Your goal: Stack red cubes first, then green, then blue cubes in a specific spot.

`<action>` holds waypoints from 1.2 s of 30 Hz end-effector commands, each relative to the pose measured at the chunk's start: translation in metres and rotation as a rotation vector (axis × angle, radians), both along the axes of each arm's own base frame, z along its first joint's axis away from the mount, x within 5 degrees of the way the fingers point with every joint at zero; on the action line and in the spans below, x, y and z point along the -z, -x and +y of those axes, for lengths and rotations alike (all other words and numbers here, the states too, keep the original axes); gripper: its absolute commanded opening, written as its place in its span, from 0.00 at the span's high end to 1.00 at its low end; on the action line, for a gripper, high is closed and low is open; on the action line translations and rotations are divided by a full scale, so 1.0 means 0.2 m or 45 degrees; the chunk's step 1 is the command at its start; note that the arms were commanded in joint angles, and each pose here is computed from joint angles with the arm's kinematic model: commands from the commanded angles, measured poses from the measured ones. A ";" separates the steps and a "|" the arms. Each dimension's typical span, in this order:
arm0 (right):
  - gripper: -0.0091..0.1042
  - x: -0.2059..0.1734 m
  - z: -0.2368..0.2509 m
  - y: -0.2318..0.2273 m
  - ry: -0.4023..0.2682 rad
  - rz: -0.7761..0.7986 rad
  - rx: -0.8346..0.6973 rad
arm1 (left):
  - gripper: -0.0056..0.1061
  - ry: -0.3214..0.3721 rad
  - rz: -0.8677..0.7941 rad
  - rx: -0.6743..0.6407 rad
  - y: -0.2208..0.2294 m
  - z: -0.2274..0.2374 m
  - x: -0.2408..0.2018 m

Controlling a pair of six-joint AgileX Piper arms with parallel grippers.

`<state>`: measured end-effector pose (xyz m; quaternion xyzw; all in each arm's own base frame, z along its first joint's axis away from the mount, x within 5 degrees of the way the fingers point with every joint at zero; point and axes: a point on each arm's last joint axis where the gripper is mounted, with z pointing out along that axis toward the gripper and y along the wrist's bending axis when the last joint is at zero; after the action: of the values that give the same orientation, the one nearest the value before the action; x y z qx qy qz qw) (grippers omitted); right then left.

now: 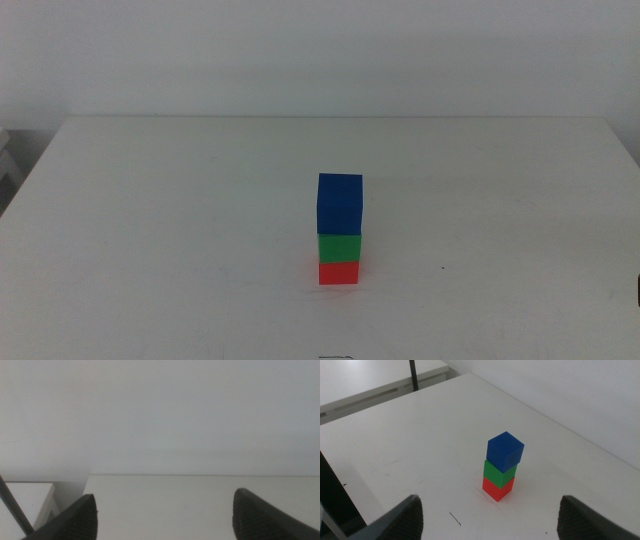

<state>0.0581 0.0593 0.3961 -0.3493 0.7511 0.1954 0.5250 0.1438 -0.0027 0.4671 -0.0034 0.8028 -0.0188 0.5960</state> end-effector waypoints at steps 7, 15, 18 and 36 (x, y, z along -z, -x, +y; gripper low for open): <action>0.15 -0.06 0.00 -0.02 -0.058 -0.088 0.023 | 0.15 0.024 -0.155 0.003 0.04 0.00 -0.08; 0.15 -0.06 0.00 -0.02 -0.059 -0.088 0.023 | 0.15 0.024 -0.194 0.003 0.24 0.00 0.03; 0.15 -0.06 0.00 -0.02 -0.057 -0.089 0.024 | 0.15 0.021 -0.187 0.002 0.32 0.00 0.11; 0.15 0.42 -0.27 -0.05 0.000 -0.522 0.847 | 0.15 0.030 -0.325 -0.012 0.41 0.01 0.73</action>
<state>0.0704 0.0106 0.3065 -0.1506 0.7414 -0.0381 0.6528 0.0607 -0.0017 0.3110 -0.0069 0.7722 -0.0191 0.6351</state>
